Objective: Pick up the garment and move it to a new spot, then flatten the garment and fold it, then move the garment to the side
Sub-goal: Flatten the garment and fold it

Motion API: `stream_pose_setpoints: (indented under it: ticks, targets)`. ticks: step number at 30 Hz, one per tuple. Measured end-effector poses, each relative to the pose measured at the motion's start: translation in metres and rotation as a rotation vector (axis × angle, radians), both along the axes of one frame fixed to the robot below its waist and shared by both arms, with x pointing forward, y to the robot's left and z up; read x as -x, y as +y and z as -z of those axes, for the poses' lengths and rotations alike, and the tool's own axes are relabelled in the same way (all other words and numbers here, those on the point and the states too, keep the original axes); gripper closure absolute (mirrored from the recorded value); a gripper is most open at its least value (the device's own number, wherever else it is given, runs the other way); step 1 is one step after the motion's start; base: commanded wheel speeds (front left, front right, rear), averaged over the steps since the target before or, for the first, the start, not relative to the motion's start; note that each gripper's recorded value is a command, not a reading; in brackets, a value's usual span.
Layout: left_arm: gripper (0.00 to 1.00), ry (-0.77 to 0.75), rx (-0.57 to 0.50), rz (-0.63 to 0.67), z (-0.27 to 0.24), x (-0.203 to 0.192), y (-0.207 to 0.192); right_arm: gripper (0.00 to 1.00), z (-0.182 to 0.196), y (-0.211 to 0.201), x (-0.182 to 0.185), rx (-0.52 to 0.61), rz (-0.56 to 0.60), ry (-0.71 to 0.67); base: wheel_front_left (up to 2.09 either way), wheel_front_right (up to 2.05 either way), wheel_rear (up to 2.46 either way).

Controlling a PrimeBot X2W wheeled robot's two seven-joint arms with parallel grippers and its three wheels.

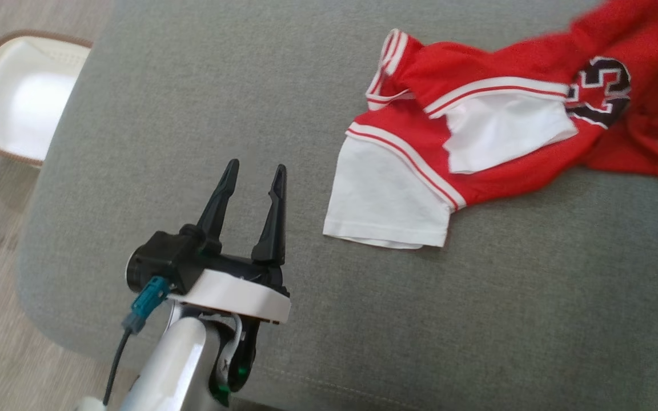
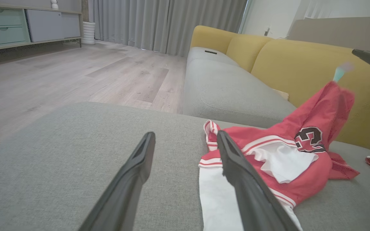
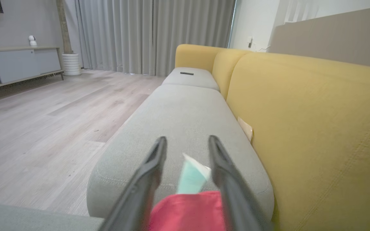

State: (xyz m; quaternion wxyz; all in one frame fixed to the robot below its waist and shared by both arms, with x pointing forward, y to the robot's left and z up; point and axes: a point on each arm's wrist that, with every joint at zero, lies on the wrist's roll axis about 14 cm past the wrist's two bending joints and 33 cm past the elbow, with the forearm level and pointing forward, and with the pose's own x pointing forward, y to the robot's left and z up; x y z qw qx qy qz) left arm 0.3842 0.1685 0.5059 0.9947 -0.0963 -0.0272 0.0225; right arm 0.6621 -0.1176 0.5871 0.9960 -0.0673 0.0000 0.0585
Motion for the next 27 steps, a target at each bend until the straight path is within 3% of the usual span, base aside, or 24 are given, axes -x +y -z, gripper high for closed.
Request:
stream_pose_setpoints:
  ticks: [5,13,20,27]
  targets:
    - [0.00,0.003,-0.001,-0.010,0.001,0.000,0.001,0.00,0.027,0.012,0.003,0.025,-0.032,0.056,0.00,0.00,0.00]
    - [0.00,-0.027,0.006,0.026,-0.008,-0.005,-0.010,0.00,0.030,0.014,0.024,0.001,-0.067,0.017,0.00,0.00,0.00]
    - [0.00,-0.072,0.003,0.064,-0.020,-0.009,-0.021,0.00,0.053,0.017,0.073,-0.087,-0.094,0.024,0.00,0.00,0.00]
    - [0.00,-0.086,0.007,0.133,-0.023,-0.006,-0.044,0.00,0.092,-0.016,0.138,-0.177,-0.027,0.071,0.00,0.00,0.00]
